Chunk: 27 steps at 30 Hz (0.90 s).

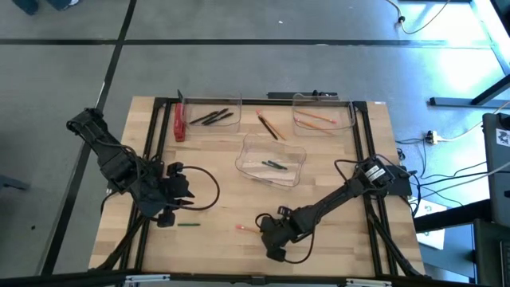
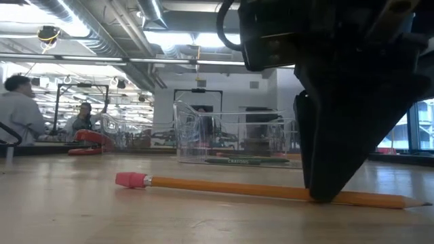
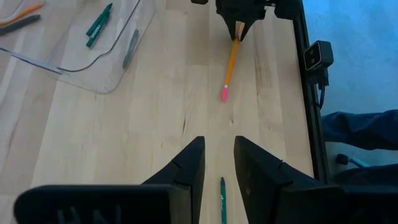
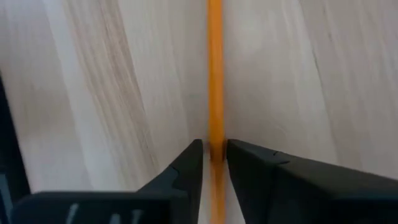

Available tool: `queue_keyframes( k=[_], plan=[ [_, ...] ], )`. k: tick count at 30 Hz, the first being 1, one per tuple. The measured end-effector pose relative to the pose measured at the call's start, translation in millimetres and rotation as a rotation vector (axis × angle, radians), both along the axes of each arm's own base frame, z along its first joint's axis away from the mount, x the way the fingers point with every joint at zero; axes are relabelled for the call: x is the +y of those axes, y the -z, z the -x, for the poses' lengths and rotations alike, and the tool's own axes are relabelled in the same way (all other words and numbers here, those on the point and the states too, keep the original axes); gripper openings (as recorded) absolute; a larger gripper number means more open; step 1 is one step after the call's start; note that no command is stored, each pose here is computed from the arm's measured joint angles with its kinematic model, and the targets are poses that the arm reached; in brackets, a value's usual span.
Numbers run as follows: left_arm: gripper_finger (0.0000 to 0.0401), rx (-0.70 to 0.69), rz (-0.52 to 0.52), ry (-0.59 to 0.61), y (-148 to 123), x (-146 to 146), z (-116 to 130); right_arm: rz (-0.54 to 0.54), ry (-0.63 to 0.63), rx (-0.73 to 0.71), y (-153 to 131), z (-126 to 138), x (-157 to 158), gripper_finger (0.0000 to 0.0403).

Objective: Sort crayons/erasers/pens/pencils in bins
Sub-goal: Put the orange pencil into the top right transparent bin

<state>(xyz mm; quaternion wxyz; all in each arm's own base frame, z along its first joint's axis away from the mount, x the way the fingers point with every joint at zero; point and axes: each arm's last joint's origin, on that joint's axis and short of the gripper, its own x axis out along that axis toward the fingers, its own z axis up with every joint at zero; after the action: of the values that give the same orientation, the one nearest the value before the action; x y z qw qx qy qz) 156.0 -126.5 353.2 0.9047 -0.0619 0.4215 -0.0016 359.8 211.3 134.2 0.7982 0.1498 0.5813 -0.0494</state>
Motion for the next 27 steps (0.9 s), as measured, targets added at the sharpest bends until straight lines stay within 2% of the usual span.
queue_keyframes(
  k=[5,13,18,27],
  plan=[
    [0.0079,0.0,0.0,0.0,0,0,0,0.017,-0.001,0.019,4,5,-3,0.0072],
    [0.0079,0.0,-0.001,0.0,0,0,0,0.066,-0.004,0.082,10,13,-8,0.0039],
    [0.0079,0.0,-0.002,0.002,0,0,0,0.133,-0.055,0.094,10,16,-10,0.0035],
    [0.0079,0.0,-0.005,0.006,0,0,0,0.17,-0.116,0.113,11,18,-12,0.0035]
  ],
)
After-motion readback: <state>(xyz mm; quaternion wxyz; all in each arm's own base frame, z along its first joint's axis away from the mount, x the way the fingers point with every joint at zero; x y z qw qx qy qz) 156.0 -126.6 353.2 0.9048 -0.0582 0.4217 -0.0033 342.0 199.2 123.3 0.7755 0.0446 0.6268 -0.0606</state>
